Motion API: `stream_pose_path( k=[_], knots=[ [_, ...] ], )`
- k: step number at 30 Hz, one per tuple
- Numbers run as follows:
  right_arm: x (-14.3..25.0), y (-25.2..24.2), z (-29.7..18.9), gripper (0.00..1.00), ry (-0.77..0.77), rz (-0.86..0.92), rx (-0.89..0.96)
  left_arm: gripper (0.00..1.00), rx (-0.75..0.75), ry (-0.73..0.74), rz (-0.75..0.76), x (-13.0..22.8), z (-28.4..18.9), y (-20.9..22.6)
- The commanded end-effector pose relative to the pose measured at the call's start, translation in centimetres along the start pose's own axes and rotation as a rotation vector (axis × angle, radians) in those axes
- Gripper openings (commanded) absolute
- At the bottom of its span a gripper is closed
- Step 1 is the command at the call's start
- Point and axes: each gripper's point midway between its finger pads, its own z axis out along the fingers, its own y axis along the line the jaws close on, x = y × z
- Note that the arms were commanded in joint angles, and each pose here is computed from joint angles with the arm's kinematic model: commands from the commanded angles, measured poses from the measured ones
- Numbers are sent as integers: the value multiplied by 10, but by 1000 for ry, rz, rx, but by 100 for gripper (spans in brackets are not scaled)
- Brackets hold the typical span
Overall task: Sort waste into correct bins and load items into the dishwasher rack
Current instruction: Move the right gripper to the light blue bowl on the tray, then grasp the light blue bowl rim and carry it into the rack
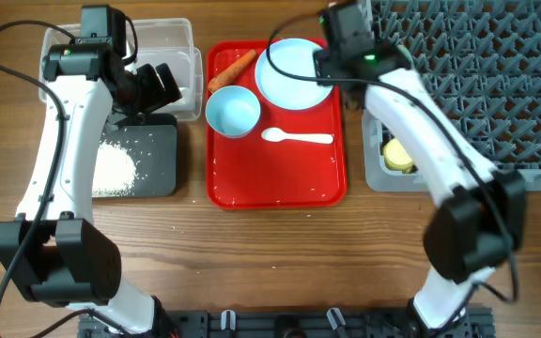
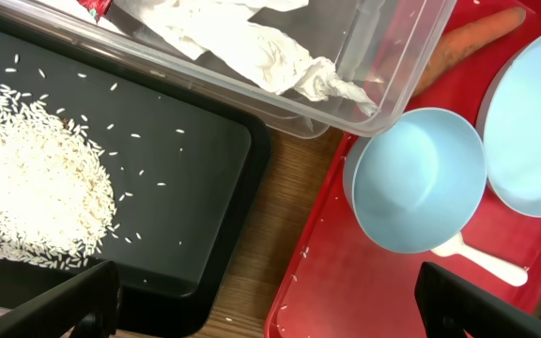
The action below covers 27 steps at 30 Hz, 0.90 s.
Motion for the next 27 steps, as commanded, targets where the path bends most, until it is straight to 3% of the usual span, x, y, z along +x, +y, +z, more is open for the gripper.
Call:
stream_pose_path(
  k=[1,3,7,13,14,15,18,20,24,27],
  knots=[
    [-42,81,-73,81,-68,243,-584,100,-6,-3,-2,-1,0,2],
    [-29,105,-54,79,-32,277,-623,100,-6,-3,-2,-1,0,2],
    [39,155,8,57,210,344,-583,100,-6,-3,-2,-1,0,2],
    [103,194,55,49,378,319,-531,100,-6,-3,-2,-1,0,2],
    [104,195,56,44,384,335,-527,100,-6,-3,-2,-1,0,2],
    [103,194,56,29,380,335,-527,100,-6,-3,-2,-1,0,2],
    [101,194,58,19,369,336,-517,100,-6,-3,-2,-1,0,2],
    [103,192,59,6,373,338,-503,100,-6,-3,-2,-1,0,2],
    [76,178,38,4,296,311,-526,100,-6,-3,-2,-1,0,2],
    [25,132,-5,4,154,356,-507,100,-6,-3,-2,-1,0,2]
  ],
)
